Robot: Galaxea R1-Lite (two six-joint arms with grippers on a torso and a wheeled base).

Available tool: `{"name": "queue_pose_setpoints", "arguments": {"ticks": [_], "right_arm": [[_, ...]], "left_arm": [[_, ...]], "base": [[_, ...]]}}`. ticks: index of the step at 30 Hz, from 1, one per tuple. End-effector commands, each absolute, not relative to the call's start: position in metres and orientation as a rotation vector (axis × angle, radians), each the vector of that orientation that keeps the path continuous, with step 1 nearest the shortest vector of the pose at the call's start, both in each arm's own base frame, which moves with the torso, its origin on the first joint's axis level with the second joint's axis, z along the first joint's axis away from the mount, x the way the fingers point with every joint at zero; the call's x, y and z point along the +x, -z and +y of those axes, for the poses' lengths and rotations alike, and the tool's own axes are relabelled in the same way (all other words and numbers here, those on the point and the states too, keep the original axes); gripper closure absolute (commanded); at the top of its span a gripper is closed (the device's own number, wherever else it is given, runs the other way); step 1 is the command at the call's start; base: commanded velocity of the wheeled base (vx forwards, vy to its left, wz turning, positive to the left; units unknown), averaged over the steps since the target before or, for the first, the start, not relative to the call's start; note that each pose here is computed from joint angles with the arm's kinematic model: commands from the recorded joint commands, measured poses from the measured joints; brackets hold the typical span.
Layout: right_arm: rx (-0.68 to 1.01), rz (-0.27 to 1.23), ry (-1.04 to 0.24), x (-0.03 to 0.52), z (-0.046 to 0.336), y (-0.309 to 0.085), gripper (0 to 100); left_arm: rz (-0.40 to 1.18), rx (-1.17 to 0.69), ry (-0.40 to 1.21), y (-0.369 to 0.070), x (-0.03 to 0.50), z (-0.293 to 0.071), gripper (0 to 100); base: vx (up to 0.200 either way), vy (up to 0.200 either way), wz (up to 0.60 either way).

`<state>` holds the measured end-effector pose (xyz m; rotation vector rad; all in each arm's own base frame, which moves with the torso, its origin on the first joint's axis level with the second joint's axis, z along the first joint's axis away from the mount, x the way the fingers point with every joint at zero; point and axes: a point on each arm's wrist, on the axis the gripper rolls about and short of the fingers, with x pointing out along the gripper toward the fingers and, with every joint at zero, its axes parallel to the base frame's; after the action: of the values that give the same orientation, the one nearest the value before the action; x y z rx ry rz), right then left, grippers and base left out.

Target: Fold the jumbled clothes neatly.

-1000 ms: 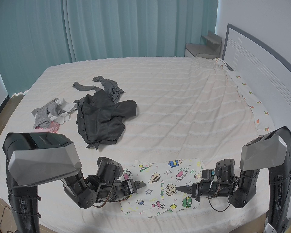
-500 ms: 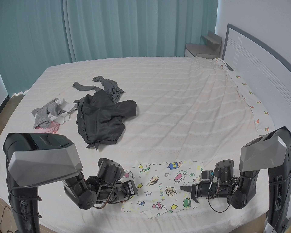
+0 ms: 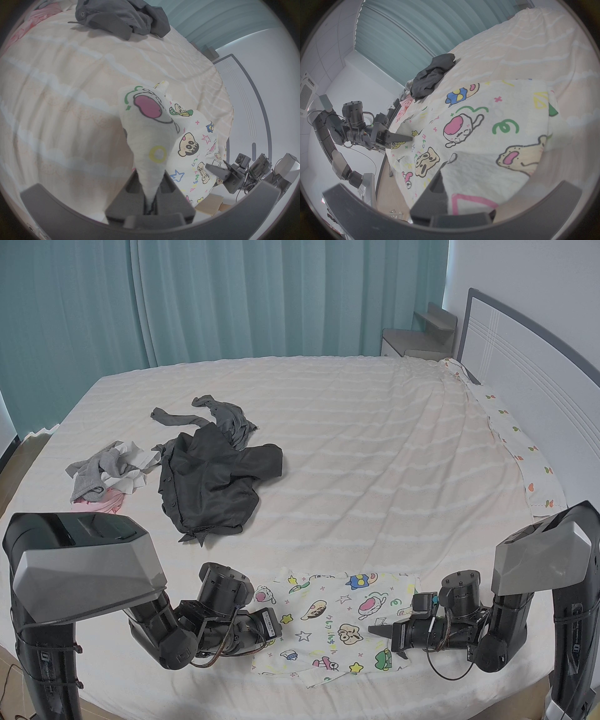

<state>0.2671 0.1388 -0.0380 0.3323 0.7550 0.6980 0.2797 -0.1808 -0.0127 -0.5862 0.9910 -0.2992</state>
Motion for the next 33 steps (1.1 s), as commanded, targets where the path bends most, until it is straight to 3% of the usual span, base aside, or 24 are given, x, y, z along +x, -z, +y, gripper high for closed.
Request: {"name": "queue_pose_setpoints", "arguments": {"ticks": [1, 10, 17, 33], "right_arm": [[0.331, 0.750, -0.706, 0.267, 0.141, 0.036, 100], [0.330, 0.733, -0.706, 0.268, 0.141, 0.035, 100], [0.316, 0.667, -0.728, 0.268, 0.154, 0.032, 100], [0.312, 0.678, -0.730, 0.268, 0.156, 0.035, 100]], "left_arm": [[0.979, -0.592, 0.302, 0.009, 0.280, -0.180, 100], [0.965, -0.605, 0.285, 0.008, 0.286, -0.174, 100], [0.930, -0.647, 0.246, 0.004, 0.298, -0.168, 100], [0.945, -0.635, 0.220, 0.005, 0.300, -0.169, 100]], "base": [[0.000, 0.200, 0.00], [0.000, 0.200, 0.00], [0.000, 0.000, 0.00], [0.000, 0.000, 0.00]]}}
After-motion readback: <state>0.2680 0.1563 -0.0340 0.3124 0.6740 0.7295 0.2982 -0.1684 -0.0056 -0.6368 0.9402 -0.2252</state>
